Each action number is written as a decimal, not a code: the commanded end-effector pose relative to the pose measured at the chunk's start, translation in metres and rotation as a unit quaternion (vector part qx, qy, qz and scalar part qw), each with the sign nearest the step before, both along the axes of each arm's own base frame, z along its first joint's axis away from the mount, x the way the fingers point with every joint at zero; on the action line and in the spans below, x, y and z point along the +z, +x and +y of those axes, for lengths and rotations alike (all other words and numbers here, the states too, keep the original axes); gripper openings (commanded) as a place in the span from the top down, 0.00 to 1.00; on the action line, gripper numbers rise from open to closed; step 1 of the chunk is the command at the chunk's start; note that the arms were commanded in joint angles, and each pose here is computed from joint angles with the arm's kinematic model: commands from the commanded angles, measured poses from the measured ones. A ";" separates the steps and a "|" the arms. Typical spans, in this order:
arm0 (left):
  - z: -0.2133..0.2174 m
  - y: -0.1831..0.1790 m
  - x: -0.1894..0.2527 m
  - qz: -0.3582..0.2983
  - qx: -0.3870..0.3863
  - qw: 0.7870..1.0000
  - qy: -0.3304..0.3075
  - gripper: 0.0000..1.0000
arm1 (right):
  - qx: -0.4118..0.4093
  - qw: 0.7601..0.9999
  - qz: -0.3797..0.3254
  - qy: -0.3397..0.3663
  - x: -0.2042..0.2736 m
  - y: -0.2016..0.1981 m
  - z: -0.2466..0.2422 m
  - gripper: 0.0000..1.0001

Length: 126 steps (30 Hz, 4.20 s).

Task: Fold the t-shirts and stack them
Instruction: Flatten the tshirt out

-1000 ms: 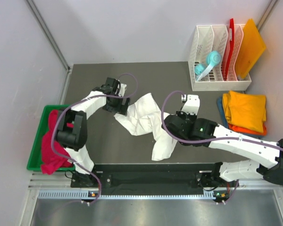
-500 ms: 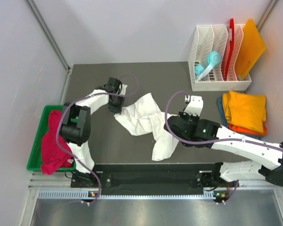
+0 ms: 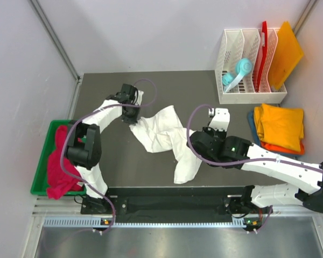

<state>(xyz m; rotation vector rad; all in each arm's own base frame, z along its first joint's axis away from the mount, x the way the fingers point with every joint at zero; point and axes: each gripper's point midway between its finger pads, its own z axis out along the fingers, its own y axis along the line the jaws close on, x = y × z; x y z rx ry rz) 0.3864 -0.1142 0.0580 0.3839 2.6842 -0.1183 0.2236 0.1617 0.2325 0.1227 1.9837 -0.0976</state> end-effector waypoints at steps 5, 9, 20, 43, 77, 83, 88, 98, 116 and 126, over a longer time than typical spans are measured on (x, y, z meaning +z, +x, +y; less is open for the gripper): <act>0.025 0.053 0.242 -0.285 0.044 0.957 -0.035 1.00 | -0.046 0.989 -0.138 0.026 0.144 0.029 -0.047 1.00; 0.053 0.045 0.335 -0.368 0.067 0.927 -0.036 1.00 | -0.086 0.965 -0.234 0.079 0.235 0.027 -0.091 1.00; 0.096 0.008 0.283 -0.320 0.109 0.941 0.016 1.00 | -0.080 0.984 -0.158 0.016 0.182 0.037 -0.088 1.00; 0.165 -0.088 0.569 -0.630 0.182 0.755 0.023 1.00 | -0.102 0.939 -0.325 0.044 0.373 -0.011 -0.154 1.00; 0.223 0.093 0.288 -0.374 0.234 0.895 0.066 1.00 | -0.143 0.976 -0.160 -0.035 0.179 0.146 -0.137 1.00; 0.256 0.109 0.343 -0.414 0.261 0.869 0.065 1.00 | -0.137 0.971 -0.191 -0.035 0.206 0.149 -0.137 1.00; 0.257 0.118 0.315 -0.389 0.265 0.881 0.051 1.00 | -0.131 0.977 -0.166 -0.030 0.173 0.155 -0.131 1.00; 0.230 0.040 0.177 -0.267 0.205 0.939 0.068 1.00 | -0.152 0.984 -0.090 -0.021 0.083 0.106 -0.150 1.00; 0.192 -0.029 0.158 -0.219 0.131 0.966 0.034 0.01 | -0.112 0.992 -0.056 0.010 0.065 0.073 -0.141 0.20; 0.173 -0.030 0.147 -0.204 0.115 0.972 -0.012 0.01 | 0.046 0.998 0.036 0.016 -0.020 0.042 -0.023 0.55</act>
